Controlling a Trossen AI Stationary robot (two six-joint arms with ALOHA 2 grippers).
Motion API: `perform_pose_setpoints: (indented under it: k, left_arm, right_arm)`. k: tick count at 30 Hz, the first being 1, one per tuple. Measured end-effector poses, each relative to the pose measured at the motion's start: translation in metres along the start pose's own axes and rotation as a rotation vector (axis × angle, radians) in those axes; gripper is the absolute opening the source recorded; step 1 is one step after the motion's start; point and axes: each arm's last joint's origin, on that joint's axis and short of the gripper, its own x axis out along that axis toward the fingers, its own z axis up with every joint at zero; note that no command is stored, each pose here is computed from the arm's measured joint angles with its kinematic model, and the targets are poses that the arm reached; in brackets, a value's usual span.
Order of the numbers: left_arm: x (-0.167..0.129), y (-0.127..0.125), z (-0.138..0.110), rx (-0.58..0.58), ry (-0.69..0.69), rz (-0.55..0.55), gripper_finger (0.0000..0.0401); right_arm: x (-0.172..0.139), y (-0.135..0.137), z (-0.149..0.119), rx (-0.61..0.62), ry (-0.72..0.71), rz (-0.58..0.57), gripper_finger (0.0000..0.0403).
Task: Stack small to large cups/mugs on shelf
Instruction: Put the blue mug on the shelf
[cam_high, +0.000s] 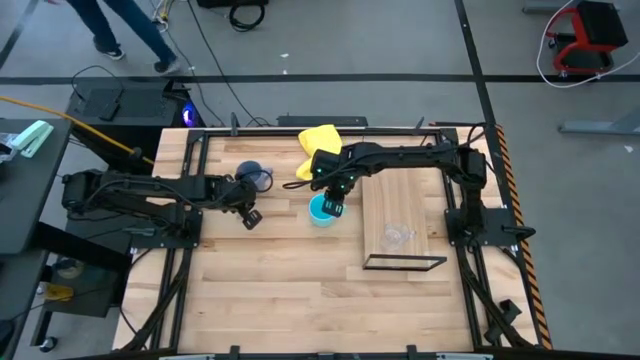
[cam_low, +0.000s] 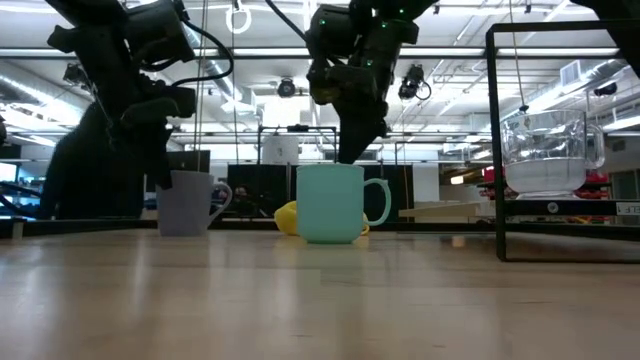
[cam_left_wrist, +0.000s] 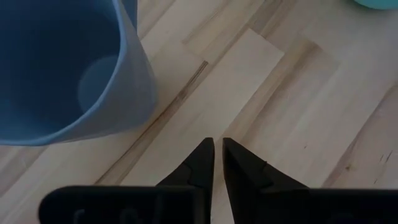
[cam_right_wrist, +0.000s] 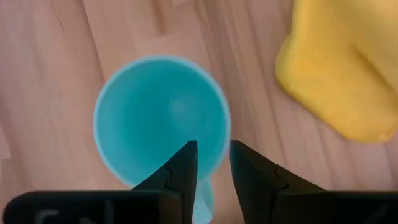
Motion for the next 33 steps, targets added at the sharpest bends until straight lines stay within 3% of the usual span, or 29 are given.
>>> perform_pose_setpoints:
  k: [33]
  left_arm:
    - [0.0, 0.0, 0.001, 0.008, -0.006, -0.003, 0.0044]
  right_arm:
    - [0.018, -0.009, 0.005, 0.019, 0.008, -0.013, 0.0103]
